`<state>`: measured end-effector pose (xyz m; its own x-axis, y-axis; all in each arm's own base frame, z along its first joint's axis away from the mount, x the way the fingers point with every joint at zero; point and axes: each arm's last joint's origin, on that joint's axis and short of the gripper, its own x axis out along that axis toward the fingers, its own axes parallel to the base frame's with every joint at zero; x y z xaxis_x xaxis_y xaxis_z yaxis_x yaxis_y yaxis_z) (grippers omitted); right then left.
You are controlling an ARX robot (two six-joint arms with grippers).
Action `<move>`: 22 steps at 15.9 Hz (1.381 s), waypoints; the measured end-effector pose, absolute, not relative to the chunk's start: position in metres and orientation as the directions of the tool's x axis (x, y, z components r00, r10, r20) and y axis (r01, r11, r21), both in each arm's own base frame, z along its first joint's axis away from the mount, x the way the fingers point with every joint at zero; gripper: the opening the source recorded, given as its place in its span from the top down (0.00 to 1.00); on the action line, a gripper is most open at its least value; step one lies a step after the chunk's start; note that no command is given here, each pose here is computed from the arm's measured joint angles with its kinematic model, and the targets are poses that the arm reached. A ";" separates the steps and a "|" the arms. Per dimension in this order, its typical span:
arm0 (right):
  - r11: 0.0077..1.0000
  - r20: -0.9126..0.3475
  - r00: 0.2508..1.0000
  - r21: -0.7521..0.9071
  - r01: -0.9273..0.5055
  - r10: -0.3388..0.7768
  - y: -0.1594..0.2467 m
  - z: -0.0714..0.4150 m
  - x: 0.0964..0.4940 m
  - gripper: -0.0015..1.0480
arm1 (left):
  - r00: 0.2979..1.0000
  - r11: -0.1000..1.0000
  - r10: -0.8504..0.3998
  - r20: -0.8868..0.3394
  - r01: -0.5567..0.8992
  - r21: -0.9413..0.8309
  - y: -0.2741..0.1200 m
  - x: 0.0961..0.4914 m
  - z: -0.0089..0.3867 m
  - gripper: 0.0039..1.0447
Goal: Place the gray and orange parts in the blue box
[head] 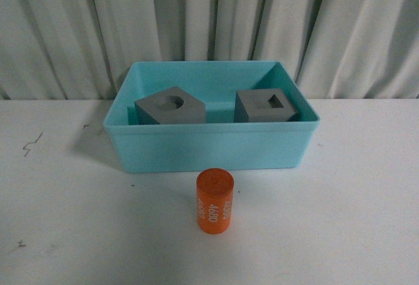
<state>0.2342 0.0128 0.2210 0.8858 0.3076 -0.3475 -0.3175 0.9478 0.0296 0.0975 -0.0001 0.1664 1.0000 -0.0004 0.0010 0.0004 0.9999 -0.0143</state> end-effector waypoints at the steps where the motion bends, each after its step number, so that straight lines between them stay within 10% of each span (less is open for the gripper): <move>1: 0.918 -0.381 0.846 0.017 -0.396 0.372 0.026 0.216 0.242 0.06 | 1.000 1.000 0.000 0.001 0.000 -0.014 0.000 0.097 0.166 0.06; 6: 0.689 -0.529 0.615 -0.075 -0.721 0.585 0.114 0.193 0.281 0.06 | 1.000 1.000 0.000 0.001 0.000 -0.014 0.000 0.097 0.166 0.06; 18: 0.669 -0.722 0.465 -0.003 -0.744 0.513 0.184 0.110 0.324 0.06 | 1.000 1.000 0.000 0.001 0.000 -0.014 0.000 0.097 0.166 0.06; 22: 0.689 -0.720 0.478 0.001 -0.724 0.503 0.185 0.106 0.327 0.36 | 1.000 1.000 0.000 0.001 0.000 -0.014 0.000 0.097 0.166 0.06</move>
<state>0.3273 0.1847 0.1065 0.4783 0.5032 -0.7198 -0.7243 0.6895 0.0006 0.0975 -0.0001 0.1664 1.0000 -0.0004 0.0010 0.0004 0.9999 -0.0143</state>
